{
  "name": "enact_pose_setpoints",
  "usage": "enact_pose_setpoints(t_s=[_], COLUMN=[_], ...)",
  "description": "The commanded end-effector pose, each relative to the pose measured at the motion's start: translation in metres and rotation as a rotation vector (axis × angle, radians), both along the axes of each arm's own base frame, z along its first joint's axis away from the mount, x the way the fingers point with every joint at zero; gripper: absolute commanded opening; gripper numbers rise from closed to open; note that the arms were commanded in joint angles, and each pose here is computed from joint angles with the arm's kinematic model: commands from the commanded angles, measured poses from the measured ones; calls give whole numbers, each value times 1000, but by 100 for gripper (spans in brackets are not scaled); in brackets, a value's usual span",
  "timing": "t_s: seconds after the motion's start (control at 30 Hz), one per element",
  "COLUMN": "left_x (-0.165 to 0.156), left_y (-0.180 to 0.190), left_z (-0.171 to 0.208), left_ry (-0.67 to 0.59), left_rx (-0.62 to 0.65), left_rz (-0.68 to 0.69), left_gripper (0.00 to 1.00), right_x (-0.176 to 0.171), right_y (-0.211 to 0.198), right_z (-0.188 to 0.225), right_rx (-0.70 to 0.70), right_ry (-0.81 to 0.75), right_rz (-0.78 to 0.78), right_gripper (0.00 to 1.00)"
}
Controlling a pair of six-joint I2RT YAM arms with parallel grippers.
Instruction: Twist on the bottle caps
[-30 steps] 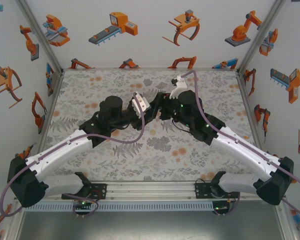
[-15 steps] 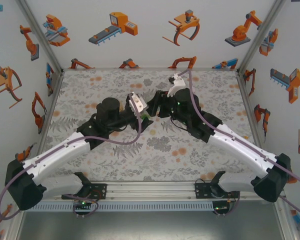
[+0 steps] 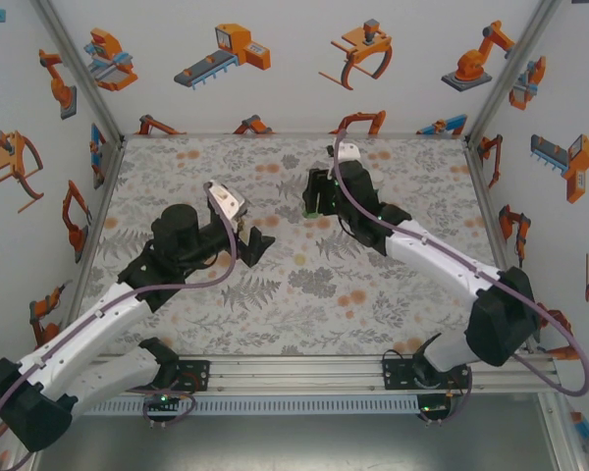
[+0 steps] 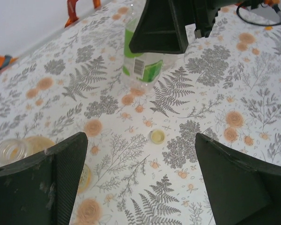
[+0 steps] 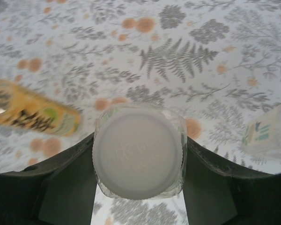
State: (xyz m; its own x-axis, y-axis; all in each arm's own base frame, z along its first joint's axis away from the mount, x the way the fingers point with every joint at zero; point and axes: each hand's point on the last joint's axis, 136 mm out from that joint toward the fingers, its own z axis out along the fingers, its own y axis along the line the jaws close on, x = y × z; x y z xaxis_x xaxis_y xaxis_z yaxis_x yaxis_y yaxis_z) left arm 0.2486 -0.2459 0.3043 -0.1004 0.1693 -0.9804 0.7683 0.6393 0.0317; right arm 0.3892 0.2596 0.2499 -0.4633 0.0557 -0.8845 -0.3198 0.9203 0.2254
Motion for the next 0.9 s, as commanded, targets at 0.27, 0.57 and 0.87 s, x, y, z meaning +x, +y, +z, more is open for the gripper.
enact_pose_setpoints(t_s=[0.27, 0.57, 0.87], left_x=[7, 9, 12], left_y=[28, 32, 31], left_z=[-21, -20, -22], left_ry=[206, 229, 235], left_rx=[-22, -49, -55], left_rz=[143, 150, 147], left_gripper=[87, 87, 87], right_x=[63, 71, 67], right_y=[-18, -22, -28], right_z=[-62, -107, -128], right_rx=[-132, -208, -265], right_ry=[-85, 36, 121], right_rz=[-100, -107, -119], right_gripper=[47, 48, 57])
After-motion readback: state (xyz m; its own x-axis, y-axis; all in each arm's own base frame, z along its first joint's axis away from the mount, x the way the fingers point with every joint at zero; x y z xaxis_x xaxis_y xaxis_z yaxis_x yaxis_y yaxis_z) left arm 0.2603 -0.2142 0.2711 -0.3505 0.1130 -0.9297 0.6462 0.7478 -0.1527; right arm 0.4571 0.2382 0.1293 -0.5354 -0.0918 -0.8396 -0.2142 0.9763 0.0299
